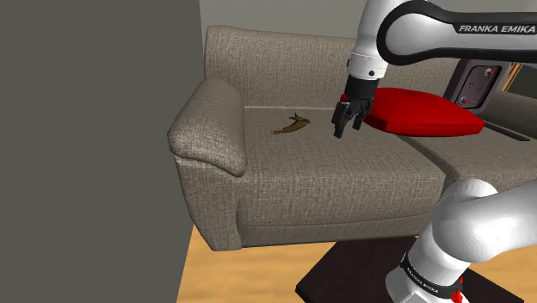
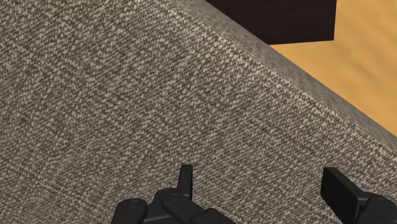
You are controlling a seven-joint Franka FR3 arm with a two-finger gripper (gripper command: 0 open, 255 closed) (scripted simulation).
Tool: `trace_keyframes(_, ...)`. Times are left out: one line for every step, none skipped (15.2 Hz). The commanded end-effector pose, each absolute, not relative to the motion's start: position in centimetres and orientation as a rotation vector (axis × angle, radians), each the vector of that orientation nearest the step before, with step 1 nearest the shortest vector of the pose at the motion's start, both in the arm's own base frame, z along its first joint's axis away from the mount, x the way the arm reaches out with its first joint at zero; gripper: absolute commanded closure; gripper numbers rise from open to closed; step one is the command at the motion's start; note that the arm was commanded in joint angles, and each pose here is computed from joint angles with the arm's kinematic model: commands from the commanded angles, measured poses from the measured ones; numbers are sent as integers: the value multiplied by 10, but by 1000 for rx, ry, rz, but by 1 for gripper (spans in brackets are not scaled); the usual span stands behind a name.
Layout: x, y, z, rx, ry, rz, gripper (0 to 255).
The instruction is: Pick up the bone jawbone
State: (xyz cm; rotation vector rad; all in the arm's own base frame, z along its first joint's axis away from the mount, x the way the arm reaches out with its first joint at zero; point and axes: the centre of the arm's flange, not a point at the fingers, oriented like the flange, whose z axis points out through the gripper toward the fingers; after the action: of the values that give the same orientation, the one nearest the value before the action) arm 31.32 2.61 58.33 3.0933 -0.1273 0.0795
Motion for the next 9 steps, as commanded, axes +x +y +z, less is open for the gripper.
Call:
trace_keyframes(313, 26, 583, 3093, -127, 80, 0)
trace_keyframes(324, 19, 582, 3097, -122, 81, 0)
trace_keyframes(336, 12, 580, 3102, -117, 82, 0)
trace_keyframes(347, 5, 579, 3106, -111, 83, 0)
trace_keyframes(358, -2, 577, 3110, -106, 84, 0)
trace_keyframes(370, -9, 576, 3114, -100, 85, 0)
trace_keyframes(381, -16, 574, 3118, -95, 86, 0)
trace_keyframes(392, -23, 573, 3122, -90, 87, 0)
trace_keyframes(404, -30, 571, 3126, -84, 88, 0)
